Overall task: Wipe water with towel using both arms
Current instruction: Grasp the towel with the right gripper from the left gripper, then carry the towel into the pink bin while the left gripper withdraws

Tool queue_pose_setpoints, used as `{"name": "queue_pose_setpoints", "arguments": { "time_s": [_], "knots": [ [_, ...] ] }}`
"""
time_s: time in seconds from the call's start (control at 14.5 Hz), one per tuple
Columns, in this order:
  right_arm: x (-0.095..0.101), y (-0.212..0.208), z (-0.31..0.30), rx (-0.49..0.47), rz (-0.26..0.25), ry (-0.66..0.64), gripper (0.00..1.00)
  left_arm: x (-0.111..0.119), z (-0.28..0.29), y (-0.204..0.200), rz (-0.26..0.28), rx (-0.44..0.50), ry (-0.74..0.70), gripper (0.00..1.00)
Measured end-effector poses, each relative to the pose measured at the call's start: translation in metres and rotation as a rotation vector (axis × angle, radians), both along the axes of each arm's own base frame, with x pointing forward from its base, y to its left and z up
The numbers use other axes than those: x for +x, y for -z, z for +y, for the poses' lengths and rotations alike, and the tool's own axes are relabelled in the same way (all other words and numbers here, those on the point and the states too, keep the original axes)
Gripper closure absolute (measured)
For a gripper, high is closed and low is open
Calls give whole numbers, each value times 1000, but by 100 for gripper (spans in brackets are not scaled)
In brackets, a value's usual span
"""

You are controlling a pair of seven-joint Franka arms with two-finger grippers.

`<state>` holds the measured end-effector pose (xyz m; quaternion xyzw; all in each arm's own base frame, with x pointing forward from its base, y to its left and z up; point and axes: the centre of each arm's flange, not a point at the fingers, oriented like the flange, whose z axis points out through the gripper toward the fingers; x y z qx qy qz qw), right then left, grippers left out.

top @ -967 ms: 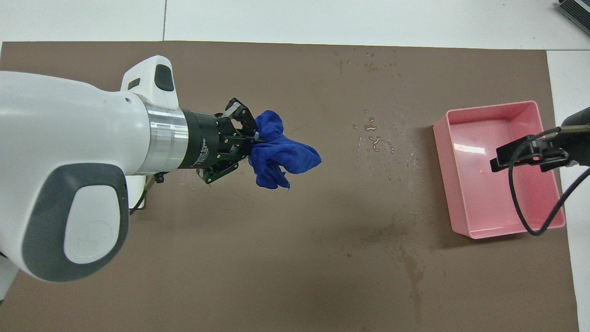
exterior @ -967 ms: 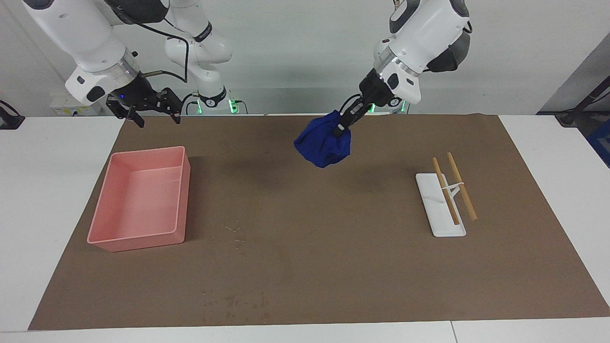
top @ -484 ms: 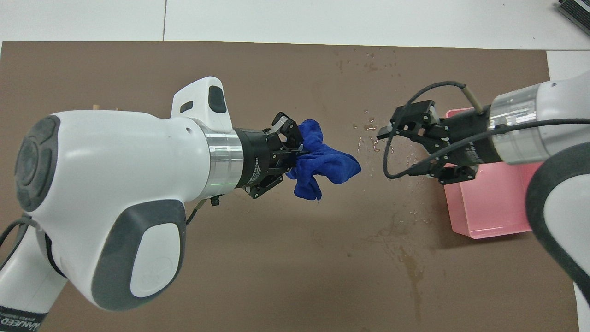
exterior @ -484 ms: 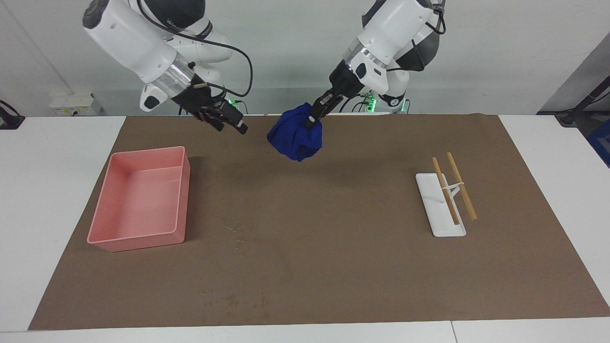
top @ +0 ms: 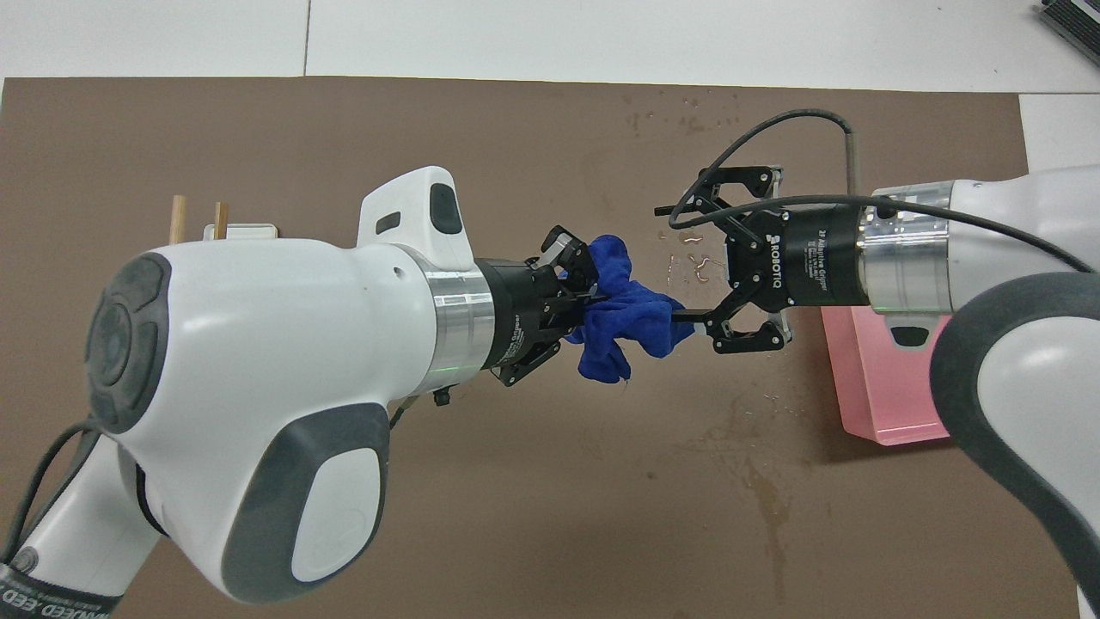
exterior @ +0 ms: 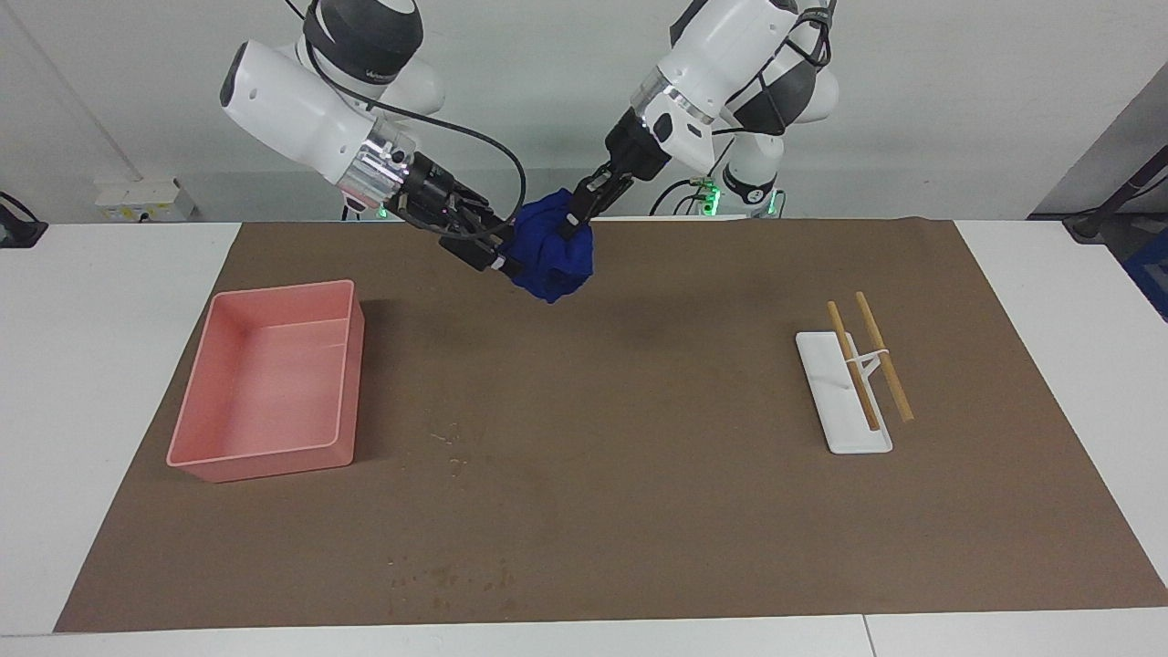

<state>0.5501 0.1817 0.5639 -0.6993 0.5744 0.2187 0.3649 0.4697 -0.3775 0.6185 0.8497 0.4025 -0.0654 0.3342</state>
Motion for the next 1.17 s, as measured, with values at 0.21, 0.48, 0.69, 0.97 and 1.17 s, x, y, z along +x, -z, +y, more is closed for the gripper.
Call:
{"name": "queue_pose_setpoints", "arguments": {
  "time_s": [0.21,0.48,0.69,0.97,1.17],
  "knots": [
    [-14,33,20,9,83,0,0,-2,-7,0,-27,-40,-60,81],
    [-26,51,40,-7,75,-45,4,-9,-15,10,-32,-45,-75,81],
    [-25,51,37,-12,24,-81,26,-10,-15,11,-32,-43,-76,81],
    [-25,52,33,-44,-74,-178,69,-13,-15,13,-32,-38,-74,81],
    [-26,50,22,-149,-176,-360,85,-19,-21,20,-21,-30,-61,81]
  ]
}}
